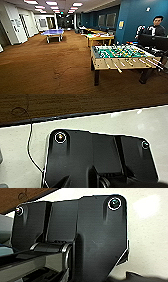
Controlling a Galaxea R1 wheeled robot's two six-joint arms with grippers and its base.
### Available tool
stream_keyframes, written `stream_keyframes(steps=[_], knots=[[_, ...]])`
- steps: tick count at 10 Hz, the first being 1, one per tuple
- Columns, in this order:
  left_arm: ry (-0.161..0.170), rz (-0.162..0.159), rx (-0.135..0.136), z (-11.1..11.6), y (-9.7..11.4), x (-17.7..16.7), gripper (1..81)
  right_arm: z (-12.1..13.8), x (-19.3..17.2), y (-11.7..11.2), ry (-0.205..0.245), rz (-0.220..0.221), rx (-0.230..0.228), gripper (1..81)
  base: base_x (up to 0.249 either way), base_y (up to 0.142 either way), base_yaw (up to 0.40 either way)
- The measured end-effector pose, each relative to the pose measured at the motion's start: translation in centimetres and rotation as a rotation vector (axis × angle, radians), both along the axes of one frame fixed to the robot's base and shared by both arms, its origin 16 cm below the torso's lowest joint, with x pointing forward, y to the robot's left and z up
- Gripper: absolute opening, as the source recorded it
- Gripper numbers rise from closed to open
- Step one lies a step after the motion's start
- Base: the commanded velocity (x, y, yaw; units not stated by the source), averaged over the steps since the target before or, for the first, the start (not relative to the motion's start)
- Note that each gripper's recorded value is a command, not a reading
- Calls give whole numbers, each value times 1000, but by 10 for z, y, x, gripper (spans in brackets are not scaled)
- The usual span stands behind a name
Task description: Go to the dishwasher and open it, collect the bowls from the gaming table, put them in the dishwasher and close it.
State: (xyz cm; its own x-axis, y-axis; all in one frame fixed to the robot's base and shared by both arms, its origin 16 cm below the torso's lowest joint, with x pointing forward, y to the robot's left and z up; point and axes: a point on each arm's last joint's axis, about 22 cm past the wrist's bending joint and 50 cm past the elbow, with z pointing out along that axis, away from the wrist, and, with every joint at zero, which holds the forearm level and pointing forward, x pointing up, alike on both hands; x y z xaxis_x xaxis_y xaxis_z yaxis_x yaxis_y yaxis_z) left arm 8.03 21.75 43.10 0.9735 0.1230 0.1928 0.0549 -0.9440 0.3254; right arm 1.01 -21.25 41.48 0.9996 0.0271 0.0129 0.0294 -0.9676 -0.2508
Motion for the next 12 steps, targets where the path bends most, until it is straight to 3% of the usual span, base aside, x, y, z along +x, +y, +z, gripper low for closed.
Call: stream_keyframes(steps=[2, 6, 12], knots=[[-20, 3, 0, 2, 0, 10, 811, 0, 14, -1, -24, -3, 0, 811, 137, 0, 0], [-8, 2, 1, 0, 0, 1, 811, 0, 9, -1, -18, -1, 0, 811, 165, 0, 0], [-18, 3, 2, 1, 2, 11, 811, 1, 16, 2, -22, -1, 3, 811, 175, 0, 0]])
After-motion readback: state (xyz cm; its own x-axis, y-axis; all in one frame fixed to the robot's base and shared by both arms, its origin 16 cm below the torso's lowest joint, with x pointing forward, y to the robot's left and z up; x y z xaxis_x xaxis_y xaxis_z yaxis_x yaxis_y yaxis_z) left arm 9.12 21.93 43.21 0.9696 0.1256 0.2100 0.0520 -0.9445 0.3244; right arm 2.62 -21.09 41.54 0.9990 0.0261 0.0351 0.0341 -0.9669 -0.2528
